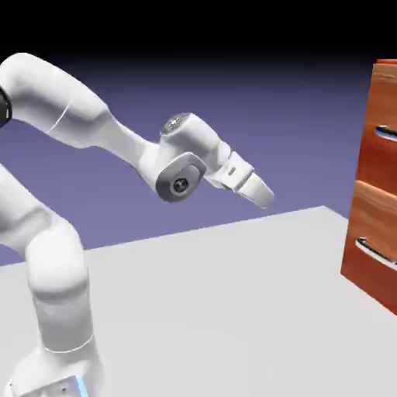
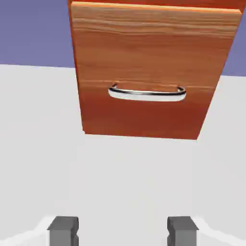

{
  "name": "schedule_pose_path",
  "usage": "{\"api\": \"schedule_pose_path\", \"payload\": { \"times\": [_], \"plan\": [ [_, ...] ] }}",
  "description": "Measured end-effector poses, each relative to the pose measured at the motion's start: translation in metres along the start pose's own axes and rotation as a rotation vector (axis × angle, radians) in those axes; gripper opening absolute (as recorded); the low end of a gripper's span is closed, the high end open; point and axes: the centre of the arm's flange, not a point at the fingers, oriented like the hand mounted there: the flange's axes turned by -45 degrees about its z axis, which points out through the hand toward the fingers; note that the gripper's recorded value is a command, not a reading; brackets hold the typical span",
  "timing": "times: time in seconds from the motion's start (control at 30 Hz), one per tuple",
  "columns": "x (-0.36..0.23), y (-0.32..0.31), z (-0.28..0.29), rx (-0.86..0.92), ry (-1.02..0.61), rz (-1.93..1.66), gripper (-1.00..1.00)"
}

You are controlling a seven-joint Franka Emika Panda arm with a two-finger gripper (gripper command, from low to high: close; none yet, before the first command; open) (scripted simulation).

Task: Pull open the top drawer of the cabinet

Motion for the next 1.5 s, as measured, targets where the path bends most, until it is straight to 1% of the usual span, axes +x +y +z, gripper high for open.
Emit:
{"api": "schedule_pose_path", "payload": {
  "times": [0.27, 0.57, 0.83, 1.0, 1.13, 1.27, 1.4, 1.5],
  "plan": [
    [0.036, -0.039, 0.041, -0.043, -0.064, -0.745, 0.0],
    [0.059, -0.08, 0.094, -0.027, -0.109, -1.546, 0.0],
    [0.073, -0.109, 0.135, -0.014, -0.084, -2.211, 0.0],
    [0.083, -0.12, 0.156, -0.047, -0.041, -2.598, 0.0],
    [0.095, -0.123, 0.169, -0.112, -0.003, -2.889, 0.0],
    [0.109, -0.121, 0.179, -0.223, 0.02, -3.159, 0.0],
    [0.126, -0.112, 0.186, -0.382, 0.008, -3.403, 0.0],
    [0.141, -0.1, 0.189, -0.532, -0.04, -3.565, 0.0]
  ]
}}
